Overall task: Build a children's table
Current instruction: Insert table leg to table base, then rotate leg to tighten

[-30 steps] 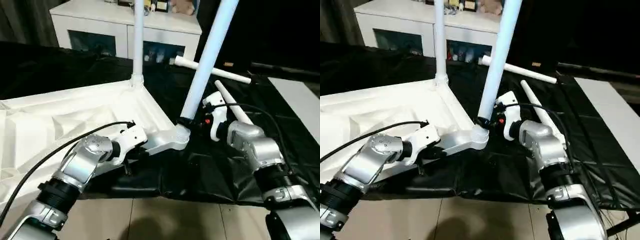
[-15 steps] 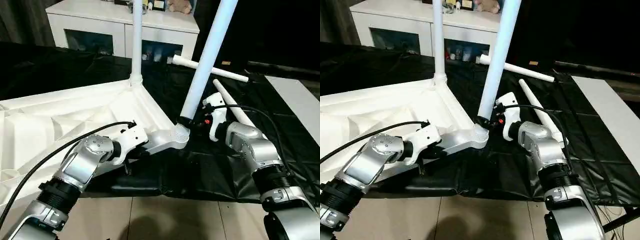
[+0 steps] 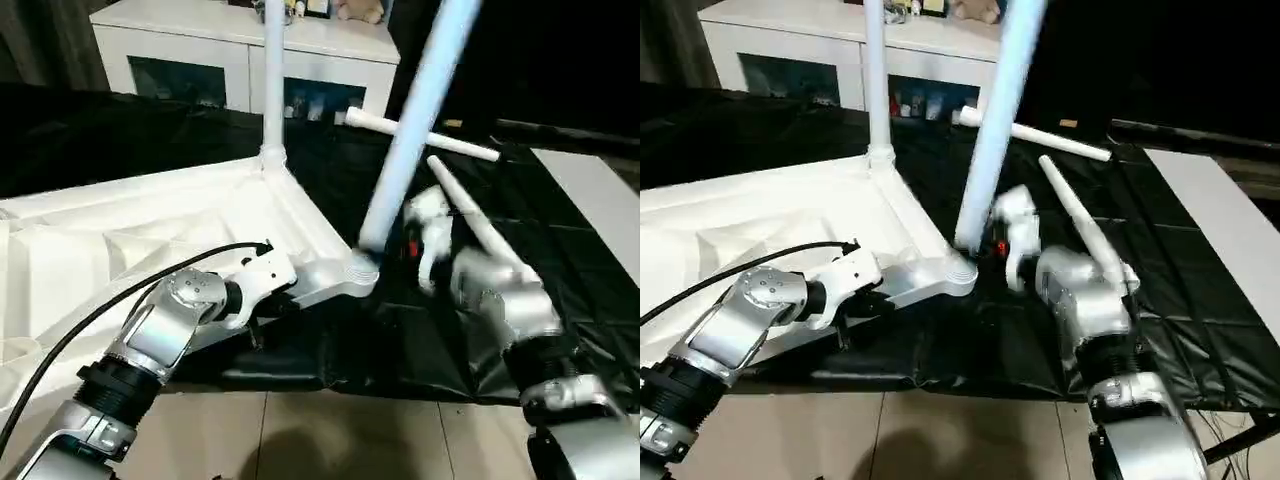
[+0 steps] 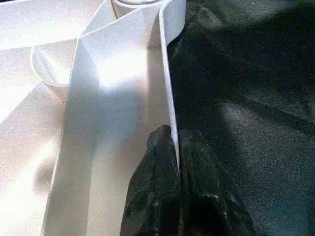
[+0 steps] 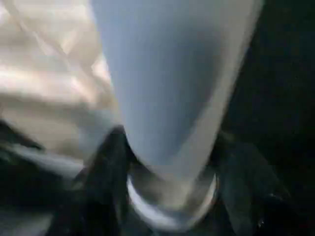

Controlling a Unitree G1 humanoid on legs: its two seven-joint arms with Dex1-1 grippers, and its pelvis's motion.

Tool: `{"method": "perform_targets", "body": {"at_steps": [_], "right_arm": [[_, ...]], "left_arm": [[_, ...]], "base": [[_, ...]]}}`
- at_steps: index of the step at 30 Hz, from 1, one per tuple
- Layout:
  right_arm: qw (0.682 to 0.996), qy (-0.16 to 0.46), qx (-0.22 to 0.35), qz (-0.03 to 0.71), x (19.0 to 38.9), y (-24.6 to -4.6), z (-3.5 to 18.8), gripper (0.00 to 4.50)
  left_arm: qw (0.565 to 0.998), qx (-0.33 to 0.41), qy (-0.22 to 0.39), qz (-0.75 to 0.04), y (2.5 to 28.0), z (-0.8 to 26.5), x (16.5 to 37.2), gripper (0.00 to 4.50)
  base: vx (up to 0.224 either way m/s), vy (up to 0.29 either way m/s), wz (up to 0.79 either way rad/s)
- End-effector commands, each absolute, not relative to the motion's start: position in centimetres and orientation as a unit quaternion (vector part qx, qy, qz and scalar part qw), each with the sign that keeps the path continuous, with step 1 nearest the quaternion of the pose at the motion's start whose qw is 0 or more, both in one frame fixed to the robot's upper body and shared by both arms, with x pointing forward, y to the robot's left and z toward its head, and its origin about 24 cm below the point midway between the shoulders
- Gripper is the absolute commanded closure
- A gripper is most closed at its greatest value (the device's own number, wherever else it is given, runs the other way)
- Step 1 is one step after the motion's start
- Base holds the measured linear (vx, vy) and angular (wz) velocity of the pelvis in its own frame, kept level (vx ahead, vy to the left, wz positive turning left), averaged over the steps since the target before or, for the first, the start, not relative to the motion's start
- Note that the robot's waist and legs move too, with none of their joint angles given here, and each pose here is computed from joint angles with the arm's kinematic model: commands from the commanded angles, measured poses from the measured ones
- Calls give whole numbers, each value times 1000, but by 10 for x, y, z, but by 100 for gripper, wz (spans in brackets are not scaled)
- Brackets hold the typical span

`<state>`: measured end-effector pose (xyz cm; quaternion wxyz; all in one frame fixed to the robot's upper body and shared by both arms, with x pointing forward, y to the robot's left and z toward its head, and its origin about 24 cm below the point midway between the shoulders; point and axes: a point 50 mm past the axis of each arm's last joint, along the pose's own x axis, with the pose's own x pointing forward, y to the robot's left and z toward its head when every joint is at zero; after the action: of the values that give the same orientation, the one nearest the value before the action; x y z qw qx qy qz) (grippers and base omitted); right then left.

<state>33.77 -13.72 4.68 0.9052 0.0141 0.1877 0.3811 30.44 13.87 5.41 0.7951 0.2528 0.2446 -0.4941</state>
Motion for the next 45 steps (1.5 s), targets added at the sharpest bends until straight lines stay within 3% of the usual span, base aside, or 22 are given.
{"method": "perform_targets", "body": {"at_steps": [1, 11, 13, 23, 30, 37, 45], "right_arm": [[904, 239, -3, 354, 333, -148, 29, 175], [911, 195, 44, 360, 336, -146, 42, 188], [911, 194, 46, 362, 336, -147, 42, 213], [904, 202, 45, 373, 331, -149, 38, 225], [862, 231, 48, 448, 319, -156, 41, 225], [839, 266, 31, 474, 308, -162, 34, 225], [875, 281, 10, 395, 313, -163, 18, 226]], "left_arm": [[791, 276, 176, -517, 124, 81, 311, 450], [791, 277, 175, -517, 125, 82, 311, 450], [791, 276, 175, -517, 125, 82, 311, 450], [787, 274, 178, -524, 125, 81, 309, 450], [742, 259, 176, -593, 120, 81, 291, 450], [742, 264, 178, -590, 122, 81, 293, 450], [786, 254, 190, -530, 128, 77, 307, 450]], "base": [[0, 0, 0], [0, 0, 0], [29, -7, 3], [0, 0, 0], [0, 0, 0], [0, 0, 0], [0, 0, 0]]}}
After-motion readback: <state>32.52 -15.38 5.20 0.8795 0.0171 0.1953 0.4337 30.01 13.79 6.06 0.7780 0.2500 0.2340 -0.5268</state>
